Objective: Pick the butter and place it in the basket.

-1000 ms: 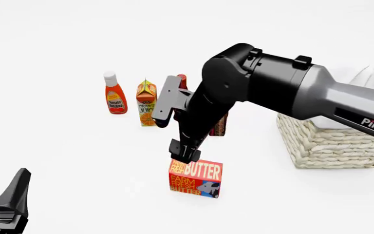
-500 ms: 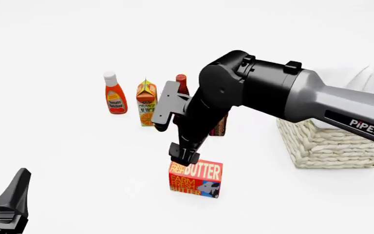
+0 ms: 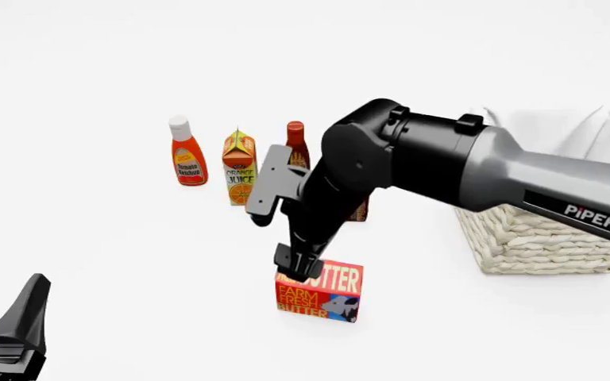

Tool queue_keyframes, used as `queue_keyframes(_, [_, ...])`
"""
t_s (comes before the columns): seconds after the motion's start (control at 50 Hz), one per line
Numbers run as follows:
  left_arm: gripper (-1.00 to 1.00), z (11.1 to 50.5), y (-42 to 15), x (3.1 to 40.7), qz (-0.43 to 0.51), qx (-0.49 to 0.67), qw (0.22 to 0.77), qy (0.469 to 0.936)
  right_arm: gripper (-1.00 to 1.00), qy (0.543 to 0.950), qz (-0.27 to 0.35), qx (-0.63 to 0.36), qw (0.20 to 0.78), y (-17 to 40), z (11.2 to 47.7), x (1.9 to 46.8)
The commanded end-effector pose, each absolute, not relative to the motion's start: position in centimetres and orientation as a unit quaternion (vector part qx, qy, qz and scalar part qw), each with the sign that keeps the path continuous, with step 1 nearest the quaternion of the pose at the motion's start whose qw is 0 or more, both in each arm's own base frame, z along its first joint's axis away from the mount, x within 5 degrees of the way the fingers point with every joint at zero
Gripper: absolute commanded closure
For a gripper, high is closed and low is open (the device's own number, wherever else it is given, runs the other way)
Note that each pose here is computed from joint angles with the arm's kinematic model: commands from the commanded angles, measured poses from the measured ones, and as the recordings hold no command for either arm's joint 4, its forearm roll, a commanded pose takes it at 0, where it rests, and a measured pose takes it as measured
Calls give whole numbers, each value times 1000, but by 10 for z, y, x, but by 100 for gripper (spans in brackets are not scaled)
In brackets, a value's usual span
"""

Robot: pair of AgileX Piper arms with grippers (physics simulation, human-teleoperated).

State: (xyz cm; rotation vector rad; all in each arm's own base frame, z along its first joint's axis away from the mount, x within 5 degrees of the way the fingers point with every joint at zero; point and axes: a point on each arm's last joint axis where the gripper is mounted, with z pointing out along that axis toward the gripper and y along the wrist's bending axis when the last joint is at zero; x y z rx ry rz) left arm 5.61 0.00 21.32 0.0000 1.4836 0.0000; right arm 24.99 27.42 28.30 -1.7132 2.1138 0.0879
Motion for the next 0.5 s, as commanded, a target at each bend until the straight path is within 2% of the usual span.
queue_keyframes(0.02, [-100,213,0,56,0,0,737,676,-100,760,33,-615,209,276,280,248])
queue_keyframes(0.5, [-100,213,0,56,0,0,737,676,-100,763,34,-611,209,276,272,250])
